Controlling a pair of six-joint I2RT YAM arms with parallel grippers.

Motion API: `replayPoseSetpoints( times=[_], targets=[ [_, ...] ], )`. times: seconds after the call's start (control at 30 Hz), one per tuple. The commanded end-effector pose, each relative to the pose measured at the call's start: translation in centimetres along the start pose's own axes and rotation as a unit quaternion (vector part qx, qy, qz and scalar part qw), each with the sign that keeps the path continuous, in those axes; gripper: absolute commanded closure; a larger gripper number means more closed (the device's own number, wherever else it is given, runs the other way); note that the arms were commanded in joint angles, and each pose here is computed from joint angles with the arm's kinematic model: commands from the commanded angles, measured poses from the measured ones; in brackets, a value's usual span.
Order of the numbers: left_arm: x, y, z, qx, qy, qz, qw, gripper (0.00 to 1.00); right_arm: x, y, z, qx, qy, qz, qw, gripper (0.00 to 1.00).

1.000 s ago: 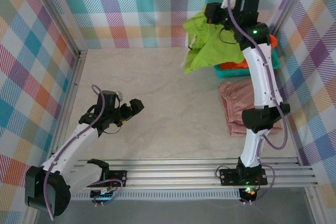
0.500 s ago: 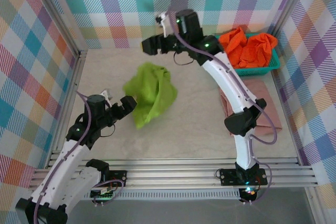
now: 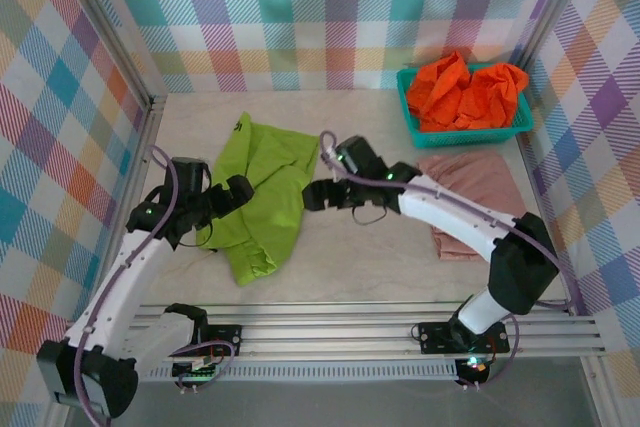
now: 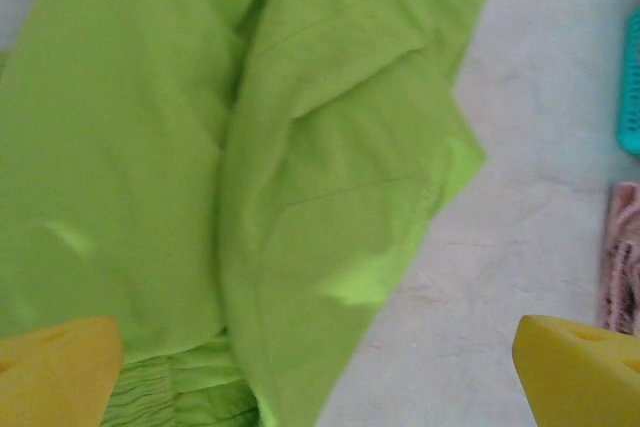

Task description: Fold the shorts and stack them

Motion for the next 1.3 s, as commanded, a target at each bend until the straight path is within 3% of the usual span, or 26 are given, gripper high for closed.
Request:
replayPoseSetpoints(
  times=[0.0,0.27,0.47,0.57,0.77,0.93,1.0,1.27],
  targets=[
    [1.9,1.4,-0.1,0.028,-0.017,-0.034,0.999,0.00,1.3,2.5,0.5,-0.023,0.024,0.002,0.999,0.19],
    [5.1,4.9,-1.6,0.006,-0.061,-0.127,0.990,0.04,1.4,9.7,1.3,0.034,0.052,0.023,0.998,0.12],
    [6.3,7.3,-2.3,0.010,-0.076,-0.153,0.985,0.07,1.6,13.8,1.9,0.072,0.059,0.018,0.996,0.16],
    [6.7,8.7,-2.0,0.026,-0.082,-0.155,0.984,0.12,1.8,14.9,2.2,0.078,0.056,0.016,0.995,0.26],
    [6.9,10.1,-1.6,0.037,-0.089,-0.137,0.986,0.41,1.5,15.0,1.4,0.068,0.039,0.040,0.996,0.62],
    [6.3,9.4,-1.7,0.032,-0.078,-0.115,0.990,0.87,0.5,12.7,-1.8,0.048,0.011,0.074,0.996,0.93],
    [6.1,8.9,-1.6,0.030,-0.078,-0.104,0.991,1.00,-0.8,11.6,-3.5,0.037,0.013,0.079,0.996,1.00],
    [5.0,5.6,-0.8,0.013,-0.090,-0.043,0.995,1.00,-5.9,7.0,-10.5,-0.011,0.036,0.087,0.996,1.00]
  ],
)
Point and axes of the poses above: each hand's point on the last joint's axis, 136 mm out from that joint toward the fingers, its own y axis out along the fingers, its own x axis along the line the jaws close on, z = x × y, the point moved 8 cm from there along -y, back along the fingers, and after that the axes turned 6 degrees about -y, right-handed, at the moved point
